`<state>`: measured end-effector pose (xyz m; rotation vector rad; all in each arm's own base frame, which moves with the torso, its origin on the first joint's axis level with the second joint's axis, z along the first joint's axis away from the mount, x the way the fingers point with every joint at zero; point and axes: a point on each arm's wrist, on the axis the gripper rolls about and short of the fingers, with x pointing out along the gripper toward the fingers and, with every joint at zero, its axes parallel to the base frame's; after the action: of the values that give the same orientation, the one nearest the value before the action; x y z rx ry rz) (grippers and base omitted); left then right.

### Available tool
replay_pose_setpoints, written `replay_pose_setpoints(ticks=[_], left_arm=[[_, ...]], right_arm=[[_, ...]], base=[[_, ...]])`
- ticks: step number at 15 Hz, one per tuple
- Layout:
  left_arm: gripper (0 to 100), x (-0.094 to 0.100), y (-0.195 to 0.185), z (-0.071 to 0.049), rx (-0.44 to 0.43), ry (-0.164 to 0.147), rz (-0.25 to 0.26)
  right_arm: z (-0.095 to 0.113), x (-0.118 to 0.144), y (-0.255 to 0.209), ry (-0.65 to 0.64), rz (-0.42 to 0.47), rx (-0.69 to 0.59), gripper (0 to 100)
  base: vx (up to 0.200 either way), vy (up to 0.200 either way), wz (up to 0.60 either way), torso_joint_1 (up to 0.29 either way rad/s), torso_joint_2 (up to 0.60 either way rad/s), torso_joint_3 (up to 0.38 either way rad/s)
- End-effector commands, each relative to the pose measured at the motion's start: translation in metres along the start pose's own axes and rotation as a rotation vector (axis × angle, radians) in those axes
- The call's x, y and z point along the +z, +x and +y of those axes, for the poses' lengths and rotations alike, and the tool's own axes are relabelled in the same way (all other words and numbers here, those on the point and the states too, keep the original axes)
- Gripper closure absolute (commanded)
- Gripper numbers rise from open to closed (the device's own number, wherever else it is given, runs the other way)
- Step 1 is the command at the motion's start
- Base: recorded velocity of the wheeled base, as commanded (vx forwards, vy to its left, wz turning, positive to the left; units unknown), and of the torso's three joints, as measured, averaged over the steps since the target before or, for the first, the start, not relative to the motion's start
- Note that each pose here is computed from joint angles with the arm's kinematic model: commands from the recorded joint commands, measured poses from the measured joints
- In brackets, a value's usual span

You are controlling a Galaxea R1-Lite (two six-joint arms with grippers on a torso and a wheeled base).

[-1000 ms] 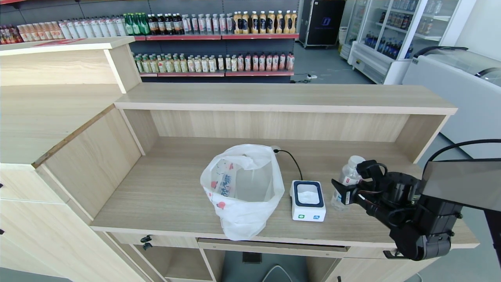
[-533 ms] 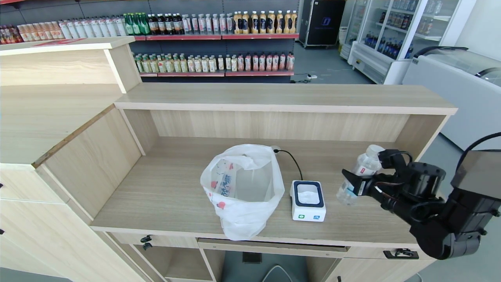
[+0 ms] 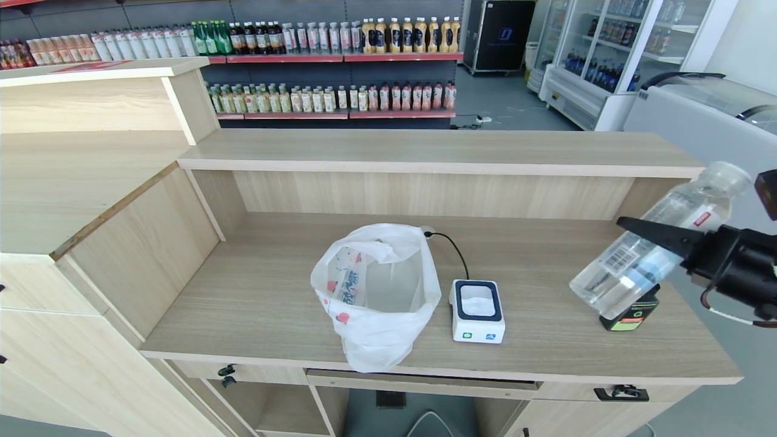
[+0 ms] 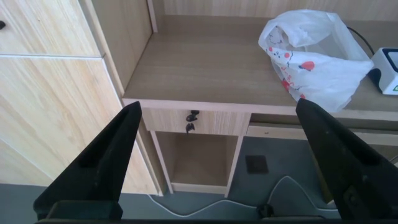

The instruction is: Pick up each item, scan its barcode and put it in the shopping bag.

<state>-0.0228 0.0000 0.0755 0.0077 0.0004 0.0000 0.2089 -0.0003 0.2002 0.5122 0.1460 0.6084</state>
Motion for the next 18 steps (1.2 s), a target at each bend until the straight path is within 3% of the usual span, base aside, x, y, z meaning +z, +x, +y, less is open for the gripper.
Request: replay_pose_setpoints(ticks=[1,8,18], left_arm=[[0,0.000,0.000,0.000,0.000,0.000,0.000],[0,0.000,0.000,0.000,0.000,0.000,0.000],[0,0.000,0.000,0.000,0.000,0.000,0.000]], right_arm=[[0.055,0.018,-0.046,-0.027,-0.059,0.165,100],[0.109,0.027,-0.044,0.057,0.025,0.483,100],[0.133,0.017,-0.047,0.145,0.165,0.684,100]], base=[[0.000,0.000,0.00,0.000,0.00,0.000],[0.000,0.000,0.00,0.000,0.00,0.000],[0.000,0.000,0.00,0.000,0.00,0.000]])
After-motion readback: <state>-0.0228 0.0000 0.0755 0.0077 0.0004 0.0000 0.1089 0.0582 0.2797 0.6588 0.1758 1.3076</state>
